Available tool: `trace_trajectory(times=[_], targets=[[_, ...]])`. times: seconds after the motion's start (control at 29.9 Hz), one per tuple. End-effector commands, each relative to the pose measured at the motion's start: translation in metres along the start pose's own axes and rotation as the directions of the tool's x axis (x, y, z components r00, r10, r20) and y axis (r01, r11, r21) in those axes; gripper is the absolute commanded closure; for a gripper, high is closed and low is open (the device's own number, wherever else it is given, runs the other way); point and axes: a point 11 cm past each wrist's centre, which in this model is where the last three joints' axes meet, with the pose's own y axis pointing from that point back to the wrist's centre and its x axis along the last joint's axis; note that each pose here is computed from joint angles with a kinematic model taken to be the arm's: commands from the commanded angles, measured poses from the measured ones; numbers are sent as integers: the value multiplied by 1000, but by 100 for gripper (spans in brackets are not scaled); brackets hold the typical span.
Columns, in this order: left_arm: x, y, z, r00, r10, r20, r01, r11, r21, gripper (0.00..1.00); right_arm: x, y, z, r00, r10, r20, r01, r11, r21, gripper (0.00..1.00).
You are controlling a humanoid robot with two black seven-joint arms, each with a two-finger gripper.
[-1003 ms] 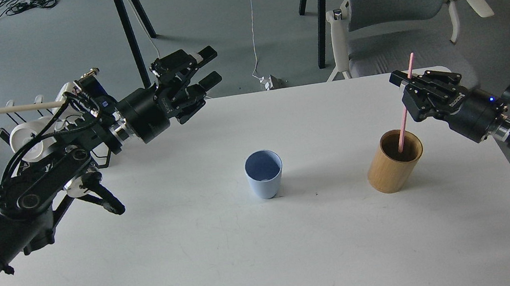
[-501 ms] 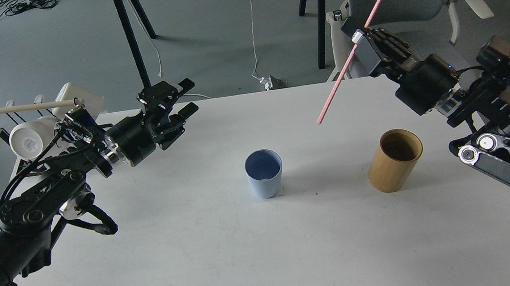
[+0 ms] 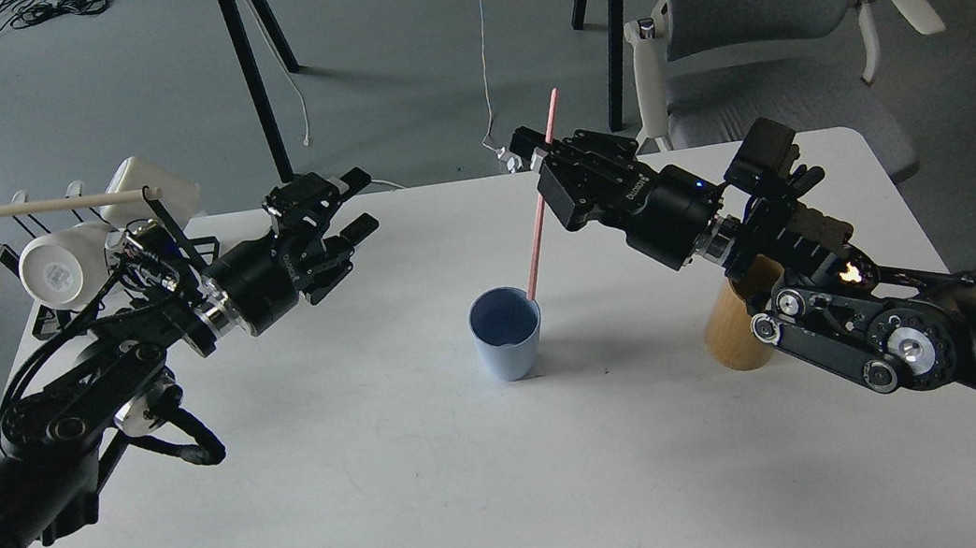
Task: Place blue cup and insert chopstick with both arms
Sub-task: 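Lower the pink stick into the blue cup with the right gripper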
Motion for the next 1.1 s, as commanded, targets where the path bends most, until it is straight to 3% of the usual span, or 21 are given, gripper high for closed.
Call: trace_trajectory(times=[0.0,0.9,1.0,1.07], targets=[[-2,-1,-1,1000,-2,-4,2,1000,0,32,-7,3,2,1000,-17,-16,17,1000,-5,100],[-1,3,-8,1000,9,-14,-9,1000,14,31,-50,-20,-5,998,-65,23,65,997,-33,99],[-1,3,-8,1000,9,-14,-9,1000,14,31,-52,-21,-5,997,-67,26,68,997,-37,90],[-2,2,-9,1000,8,-15,-8,1000,13,31,-53,-21,-5,997,-68,26,69,997,-38,71]])
